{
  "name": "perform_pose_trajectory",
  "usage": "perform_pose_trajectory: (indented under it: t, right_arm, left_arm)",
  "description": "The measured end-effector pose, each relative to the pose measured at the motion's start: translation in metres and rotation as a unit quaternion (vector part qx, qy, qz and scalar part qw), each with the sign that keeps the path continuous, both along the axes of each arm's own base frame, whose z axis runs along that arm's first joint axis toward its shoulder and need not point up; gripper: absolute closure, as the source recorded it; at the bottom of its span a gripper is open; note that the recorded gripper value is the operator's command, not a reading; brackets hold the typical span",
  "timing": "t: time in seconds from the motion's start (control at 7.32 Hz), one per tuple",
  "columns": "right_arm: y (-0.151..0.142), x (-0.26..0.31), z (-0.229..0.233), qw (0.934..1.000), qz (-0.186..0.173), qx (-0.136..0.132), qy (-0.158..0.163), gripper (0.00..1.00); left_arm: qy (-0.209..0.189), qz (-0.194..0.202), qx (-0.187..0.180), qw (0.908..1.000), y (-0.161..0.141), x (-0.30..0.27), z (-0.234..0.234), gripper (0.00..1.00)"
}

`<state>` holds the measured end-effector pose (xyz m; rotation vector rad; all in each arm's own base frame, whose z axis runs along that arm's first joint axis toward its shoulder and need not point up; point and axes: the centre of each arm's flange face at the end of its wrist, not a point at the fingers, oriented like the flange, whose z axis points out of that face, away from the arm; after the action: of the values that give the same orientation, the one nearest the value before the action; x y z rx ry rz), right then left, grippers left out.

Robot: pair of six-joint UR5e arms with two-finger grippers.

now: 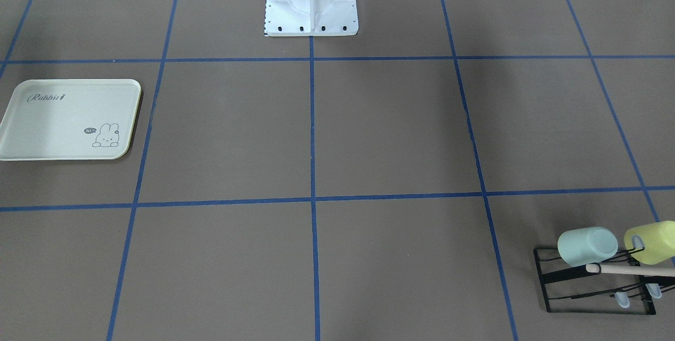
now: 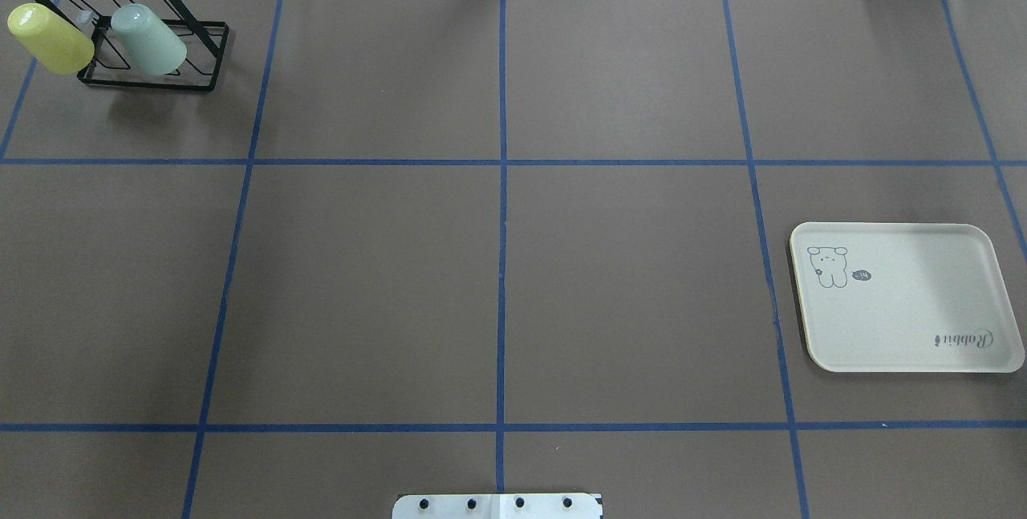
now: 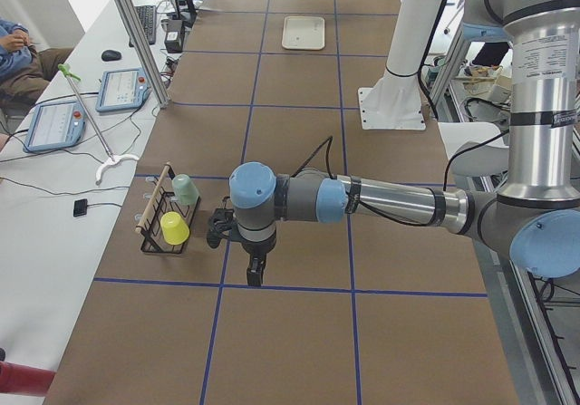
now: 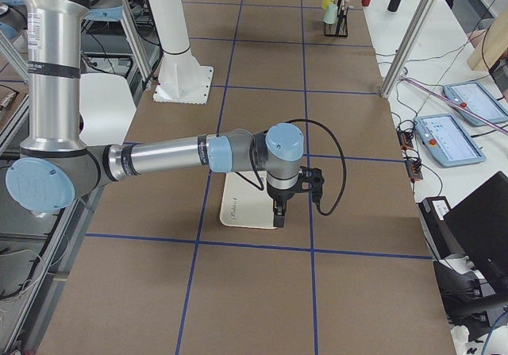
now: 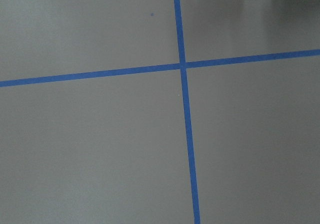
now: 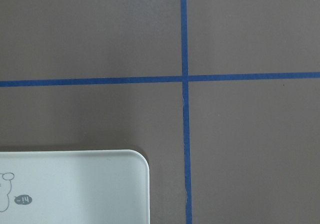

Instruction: Left arm grabs green cup and hands to right arm on tray

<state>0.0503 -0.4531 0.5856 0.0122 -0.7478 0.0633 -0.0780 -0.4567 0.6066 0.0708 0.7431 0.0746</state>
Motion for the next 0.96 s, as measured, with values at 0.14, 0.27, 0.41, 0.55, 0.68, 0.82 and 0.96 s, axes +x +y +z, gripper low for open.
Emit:
perform_pose_trajectory:
  t: [0.14, 0.27, 0.41, 0.55, 0.68, 0.82, 0.96]
  right_arm:
    - [0.001, 0.000, 0.002, 1.0000, 0.000, -0.001, 0.000, 0.00]
    - [0.001, 0.000, 0.001, 1.0000, 0.000, -0.001, 0.000, 0.00]
    - [0.001, 0.000, 0.001, 1.0000, 0.001, -0.001, 0.000, 0.00]
    - [0.000, -0.001, 0.000, 1.0000, 0.001, 0.000, -0.001, 0.00]
    - [-0.001, -0.002, 0.001, 1.0000, 0.001, -0.001, -0.001, 0.00]
    - [-0.001, -0.003, 0.004, 1.0000, -0.001, -0.001, -0.001, 0.00]
    - [-0.001, -0.003, 0.010, 1.0000, -0.002, 0.003, -0.002, 0.00]
  left_arm:
    - [0.000, 0.001, 0.002, 1.0000, 0.001, 0.000, -0.001, 0.00]
    - [-0.001, 0.002, 0.006, 1.0000, 0.003, 0.000, -0.002, 0.00]
    - [-0.003, 0.002, 0.011, 0.9999, 0.004, 0.000, -0.005, 0.00]
    - [-0.003, 0.002, 0.017, 0.9998, 0.005, 0.001, -0.009, 0.00]
    - [-0.001, 0.003, 0.019, 0.9998, 0.006, 0.001, -0.010, 0.00]
    - [0.001, 0.003, 0.023, 0.9997, 0.005, 0.001, -0.009, 0.00]
    - [0.005, 0.004, 0.032, 0.9995, 0.004, 0.002, -0.012, 0.00]
